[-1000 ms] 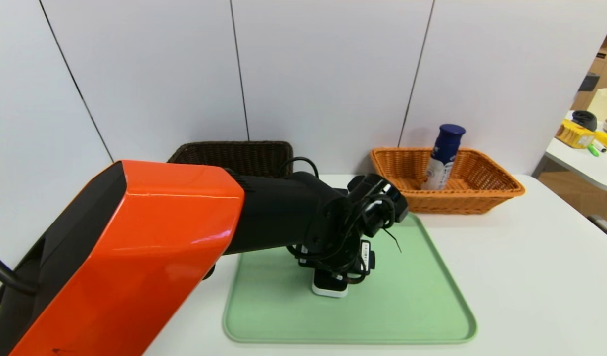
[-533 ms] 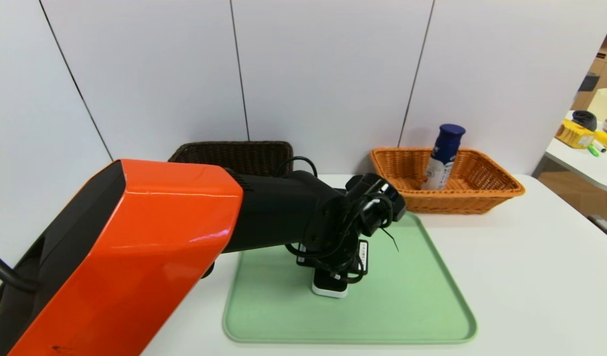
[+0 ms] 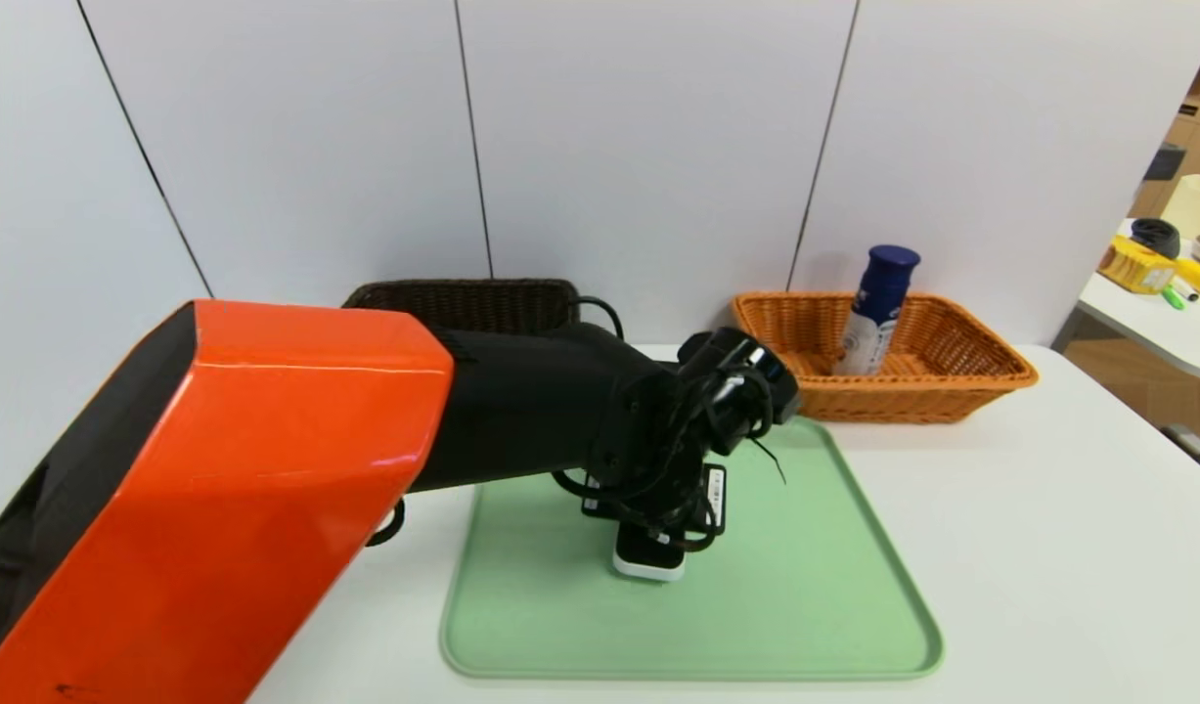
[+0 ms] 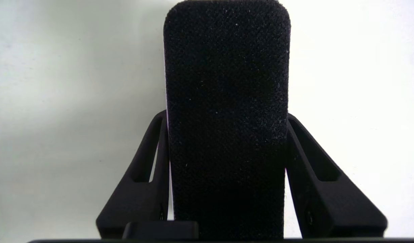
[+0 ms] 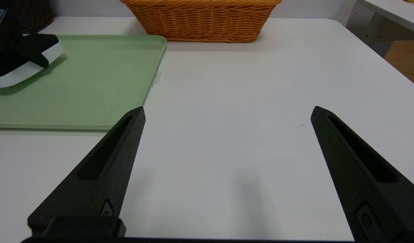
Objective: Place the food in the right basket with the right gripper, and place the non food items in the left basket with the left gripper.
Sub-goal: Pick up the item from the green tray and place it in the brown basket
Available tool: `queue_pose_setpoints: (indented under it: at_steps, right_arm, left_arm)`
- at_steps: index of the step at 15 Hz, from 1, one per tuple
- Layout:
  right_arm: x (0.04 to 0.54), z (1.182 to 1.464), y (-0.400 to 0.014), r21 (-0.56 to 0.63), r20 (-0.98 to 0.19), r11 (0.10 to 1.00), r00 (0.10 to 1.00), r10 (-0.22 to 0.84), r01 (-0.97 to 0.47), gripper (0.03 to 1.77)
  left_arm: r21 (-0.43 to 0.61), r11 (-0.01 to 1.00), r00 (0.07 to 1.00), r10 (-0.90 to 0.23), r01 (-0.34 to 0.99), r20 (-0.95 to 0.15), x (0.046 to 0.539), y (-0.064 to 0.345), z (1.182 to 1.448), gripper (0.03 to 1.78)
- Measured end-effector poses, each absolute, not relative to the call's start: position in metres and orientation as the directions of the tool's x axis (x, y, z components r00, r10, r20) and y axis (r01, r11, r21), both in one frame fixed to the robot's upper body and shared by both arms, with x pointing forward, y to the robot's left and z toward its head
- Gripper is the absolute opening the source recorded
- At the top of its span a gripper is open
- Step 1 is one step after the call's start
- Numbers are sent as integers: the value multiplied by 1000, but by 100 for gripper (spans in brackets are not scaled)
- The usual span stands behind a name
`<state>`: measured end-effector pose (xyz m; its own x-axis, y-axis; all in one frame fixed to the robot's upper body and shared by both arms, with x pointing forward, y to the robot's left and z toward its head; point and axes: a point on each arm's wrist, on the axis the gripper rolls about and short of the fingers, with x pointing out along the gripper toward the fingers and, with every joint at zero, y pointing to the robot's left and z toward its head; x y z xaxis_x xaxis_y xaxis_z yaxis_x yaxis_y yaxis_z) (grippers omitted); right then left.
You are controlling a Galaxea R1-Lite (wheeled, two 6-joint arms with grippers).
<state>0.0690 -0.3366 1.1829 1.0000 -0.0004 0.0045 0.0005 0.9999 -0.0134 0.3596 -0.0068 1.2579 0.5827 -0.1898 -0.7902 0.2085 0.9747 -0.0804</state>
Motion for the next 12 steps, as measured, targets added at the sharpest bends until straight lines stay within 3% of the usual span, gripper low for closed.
queue_pose_setpoints:
  at_steps: [7,12]
  right_arm:
    - [69,1183,-337,-13,4,1000,1000,0,0,169]
    - [69,1183,-337,-13,4,1000,1000,0,0,169]
  left_arm:
    - [-75,973,667,-205,218,-716,373,38,1314,97]
    - [117,955,740,-131,273,-660,407,100,1347,97]
